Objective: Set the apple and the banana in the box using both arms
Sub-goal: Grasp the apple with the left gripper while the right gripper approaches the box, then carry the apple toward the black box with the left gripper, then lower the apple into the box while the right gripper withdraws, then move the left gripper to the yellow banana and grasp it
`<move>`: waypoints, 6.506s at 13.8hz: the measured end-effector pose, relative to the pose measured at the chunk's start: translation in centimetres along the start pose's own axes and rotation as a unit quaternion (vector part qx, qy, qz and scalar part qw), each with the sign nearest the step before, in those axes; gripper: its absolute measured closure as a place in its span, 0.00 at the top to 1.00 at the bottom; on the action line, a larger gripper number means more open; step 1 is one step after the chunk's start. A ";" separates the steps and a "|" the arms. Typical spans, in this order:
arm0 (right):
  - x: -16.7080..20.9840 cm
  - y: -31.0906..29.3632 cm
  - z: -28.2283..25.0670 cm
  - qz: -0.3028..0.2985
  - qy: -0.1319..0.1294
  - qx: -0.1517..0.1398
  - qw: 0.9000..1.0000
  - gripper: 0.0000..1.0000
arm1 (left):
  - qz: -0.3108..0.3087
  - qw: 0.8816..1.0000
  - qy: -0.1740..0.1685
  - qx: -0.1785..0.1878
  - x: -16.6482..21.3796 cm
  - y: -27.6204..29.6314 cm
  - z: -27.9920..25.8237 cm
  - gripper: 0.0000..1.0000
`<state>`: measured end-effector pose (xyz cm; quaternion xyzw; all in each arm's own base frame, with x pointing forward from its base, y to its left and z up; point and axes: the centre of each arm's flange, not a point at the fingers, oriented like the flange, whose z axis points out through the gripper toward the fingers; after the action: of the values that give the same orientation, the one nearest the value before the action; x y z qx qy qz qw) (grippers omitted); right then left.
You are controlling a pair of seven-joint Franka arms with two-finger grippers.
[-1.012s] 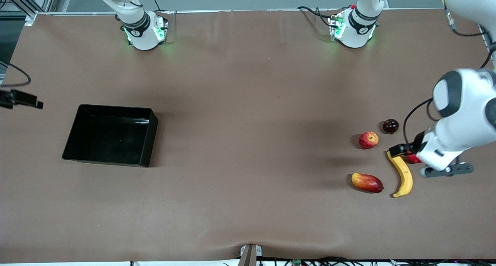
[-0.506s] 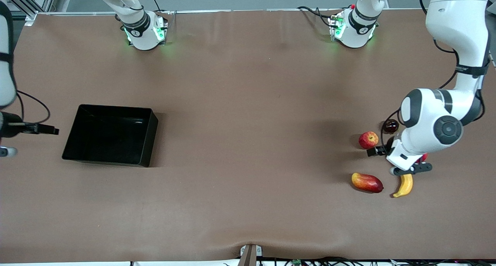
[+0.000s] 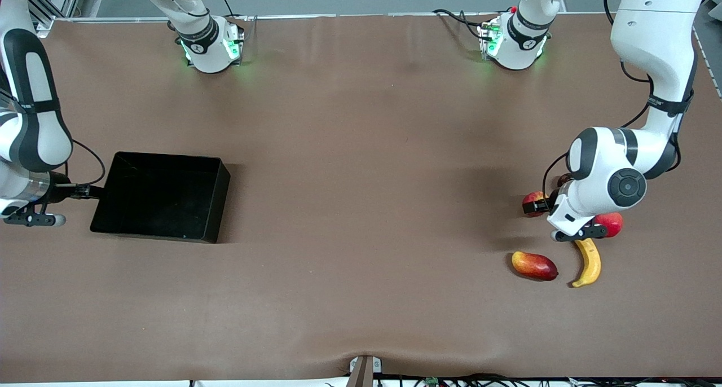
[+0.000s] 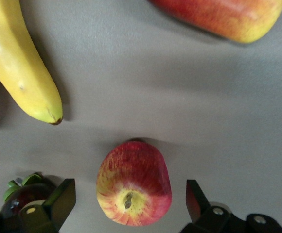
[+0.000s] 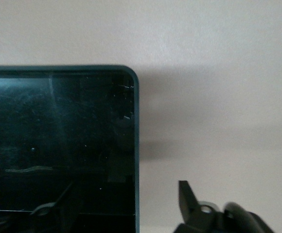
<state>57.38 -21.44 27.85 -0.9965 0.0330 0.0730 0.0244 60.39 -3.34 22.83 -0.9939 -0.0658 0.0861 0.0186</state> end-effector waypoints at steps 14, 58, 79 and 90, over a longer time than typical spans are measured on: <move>0.2 -1.1 -2.2 -0.006 -0.032 0.020 0.999 0.06 | -0.008 1.000 0.016 -0.006 0.9 -0.6 -1.1 0.68; 2.6 -42.6 -16.9 0.047 -0.080 0.057 0.994 1.00 | -0.069 0.997 0.014 -0.002 -16.0 34.4 -10.7 0.68; -13.2 -19.7 -36.6 0.011 0.042 -0.027 0.999 1.00 | -0.107 0.992 0.055 -0.034 -11.0 27.1 -16.4 1.00; -12.7 -18.8 -36.4 -0.048 0.049 -0.030 0.997 1.00 | -0.033 0.993 0.089 0.070 5.5 1.4 -7.5 1.00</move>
<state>51.42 -3.89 66.51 -0.9996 -0.0163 0.0235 -0.0035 67.24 -4.20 29.25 -0.9911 -0.0906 0.0010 0.0970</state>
